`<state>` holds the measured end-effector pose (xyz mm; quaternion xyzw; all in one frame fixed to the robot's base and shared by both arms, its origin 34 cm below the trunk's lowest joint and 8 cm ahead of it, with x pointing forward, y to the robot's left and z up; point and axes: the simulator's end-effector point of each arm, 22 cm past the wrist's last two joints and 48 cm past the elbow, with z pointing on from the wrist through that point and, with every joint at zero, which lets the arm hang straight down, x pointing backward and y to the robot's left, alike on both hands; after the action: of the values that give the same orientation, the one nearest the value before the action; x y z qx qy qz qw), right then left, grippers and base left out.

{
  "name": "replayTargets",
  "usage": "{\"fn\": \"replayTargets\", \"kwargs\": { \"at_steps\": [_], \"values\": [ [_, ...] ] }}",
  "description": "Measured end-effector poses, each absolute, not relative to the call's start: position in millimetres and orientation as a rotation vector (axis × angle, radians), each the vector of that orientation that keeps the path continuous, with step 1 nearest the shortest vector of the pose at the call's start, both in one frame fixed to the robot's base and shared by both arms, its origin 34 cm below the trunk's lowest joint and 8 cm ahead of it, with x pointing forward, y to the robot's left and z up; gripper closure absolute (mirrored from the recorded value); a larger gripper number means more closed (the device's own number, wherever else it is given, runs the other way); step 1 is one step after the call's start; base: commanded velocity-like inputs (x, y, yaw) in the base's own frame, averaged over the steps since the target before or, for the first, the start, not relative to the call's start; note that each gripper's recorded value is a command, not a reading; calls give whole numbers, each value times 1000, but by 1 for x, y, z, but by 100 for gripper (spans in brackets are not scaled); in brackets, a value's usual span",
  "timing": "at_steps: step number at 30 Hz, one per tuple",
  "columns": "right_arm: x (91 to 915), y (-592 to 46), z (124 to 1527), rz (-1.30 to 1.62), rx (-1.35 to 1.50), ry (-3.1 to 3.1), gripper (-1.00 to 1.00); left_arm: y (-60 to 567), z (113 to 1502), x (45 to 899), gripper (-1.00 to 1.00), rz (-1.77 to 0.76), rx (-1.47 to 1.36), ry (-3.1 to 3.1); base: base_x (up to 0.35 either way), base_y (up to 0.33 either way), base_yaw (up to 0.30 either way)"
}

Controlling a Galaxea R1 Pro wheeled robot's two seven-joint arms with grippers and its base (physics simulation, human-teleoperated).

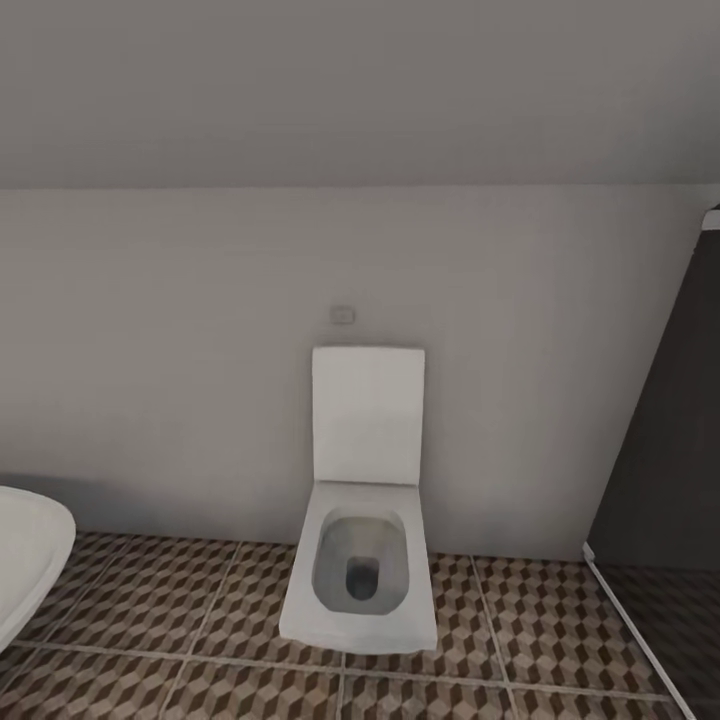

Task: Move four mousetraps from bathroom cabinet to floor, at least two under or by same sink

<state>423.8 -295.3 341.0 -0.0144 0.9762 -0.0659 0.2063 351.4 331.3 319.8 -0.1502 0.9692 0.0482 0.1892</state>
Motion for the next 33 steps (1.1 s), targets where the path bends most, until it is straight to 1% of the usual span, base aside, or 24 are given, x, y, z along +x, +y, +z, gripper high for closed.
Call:
{"fn": "replayTargets", "kwargs": {
  "at_steps": [28, 33],
  "values": [
    [412, -294, 281, -179, -33, 2718, 100, 333, 260, 339, 100, 138, -422, 2723, 0, 0, -1],
    [409, -294, 270, -179, -26, 2721, 100, 333, 249, 337, 100, 138, -422, 2723, 0, 0, -160]
  ]
}}
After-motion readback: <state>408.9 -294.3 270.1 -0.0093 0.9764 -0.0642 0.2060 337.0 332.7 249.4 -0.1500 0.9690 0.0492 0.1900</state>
